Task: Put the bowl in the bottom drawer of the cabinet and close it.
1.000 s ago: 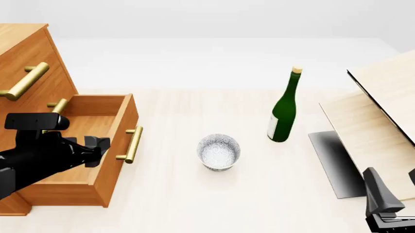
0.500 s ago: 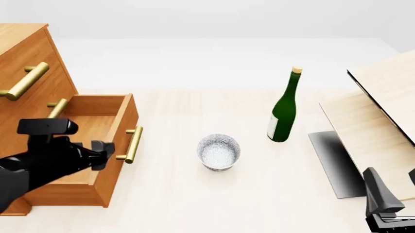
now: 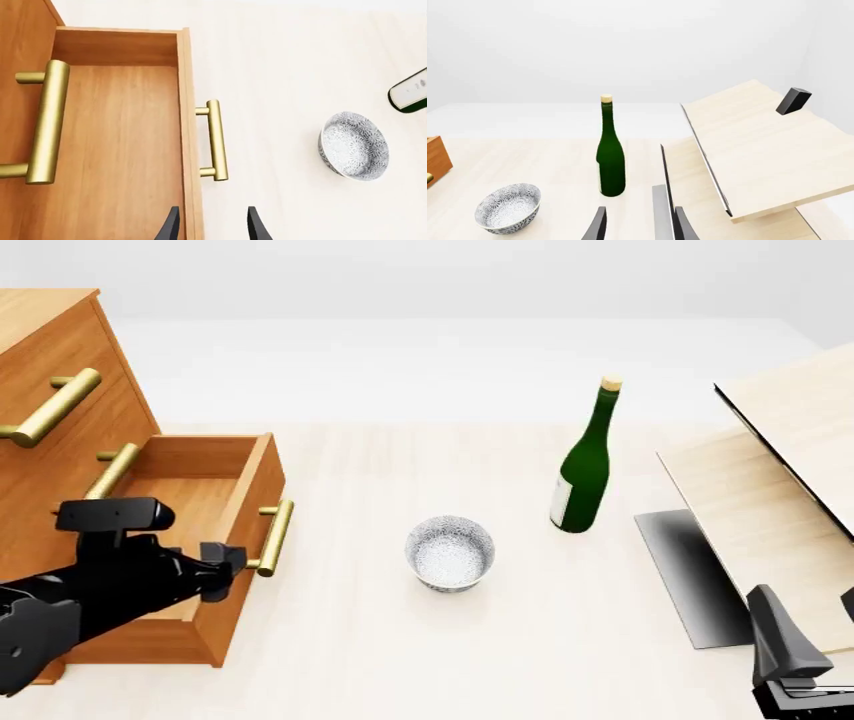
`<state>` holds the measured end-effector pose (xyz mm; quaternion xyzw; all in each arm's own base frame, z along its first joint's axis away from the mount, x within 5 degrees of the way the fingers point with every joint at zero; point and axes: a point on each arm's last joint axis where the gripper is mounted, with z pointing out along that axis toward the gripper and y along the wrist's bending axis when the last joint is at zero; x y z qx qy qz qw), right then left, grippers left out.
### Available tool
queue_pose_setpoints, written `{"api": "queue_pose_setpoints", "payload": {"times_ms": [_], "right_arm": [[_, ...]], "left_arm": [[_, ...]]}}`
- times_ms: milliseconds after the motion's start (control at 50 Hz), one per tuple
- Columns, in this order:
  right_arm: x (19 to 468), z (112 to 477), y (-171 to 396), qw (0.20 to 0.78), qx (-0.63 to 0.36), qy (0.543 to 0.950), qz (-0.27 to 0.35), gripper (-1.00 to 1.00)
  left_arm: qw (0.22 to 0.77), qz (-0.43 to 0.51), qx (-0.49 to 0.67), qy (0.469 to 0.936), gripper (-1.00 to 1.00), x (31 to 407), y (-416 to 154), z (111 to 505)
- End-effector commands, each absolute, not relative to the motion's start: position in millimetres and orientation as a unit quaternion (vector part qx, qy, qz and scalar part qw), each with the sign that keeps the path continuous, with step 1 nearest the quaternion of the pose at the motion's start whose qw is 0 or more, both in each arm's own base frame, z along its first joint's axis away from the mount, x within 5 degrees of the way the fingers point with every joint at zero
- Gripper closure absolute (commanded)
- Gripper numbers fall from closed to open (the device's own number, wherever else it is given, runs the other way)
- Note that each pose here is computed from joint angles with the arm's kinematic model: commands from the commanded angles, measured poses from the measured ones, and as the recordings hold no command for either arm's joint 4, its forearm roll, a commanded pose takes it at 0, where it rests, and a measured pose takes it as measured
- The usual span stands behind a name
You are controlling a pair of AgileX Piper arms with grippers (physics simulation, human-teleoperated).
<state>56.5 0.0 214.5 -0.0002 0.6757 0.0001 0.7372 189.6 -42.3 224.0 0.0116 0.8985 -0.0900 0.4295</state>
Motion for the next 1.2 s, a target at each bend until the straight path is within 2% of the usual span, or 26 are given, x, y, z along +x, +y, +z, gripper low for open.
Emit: {"api": "queue_pose_setpoints", "payload": {"times_ms": [20,1200], "right_arm": [[56.5,214.5,0.0,0.737,0.0,0.676,0.0,-1.0],[56.5,214.5,0.0,0.737,0.0,0.676,0.0,-1.0]], "left_arm": [[0.424,-0.097,0.005,0.9,-1.0,189.3,-44.4,216.3],[0.394,-0.112,0.004,0.912,-1.0,192.8,-56.0,186.8]]}}
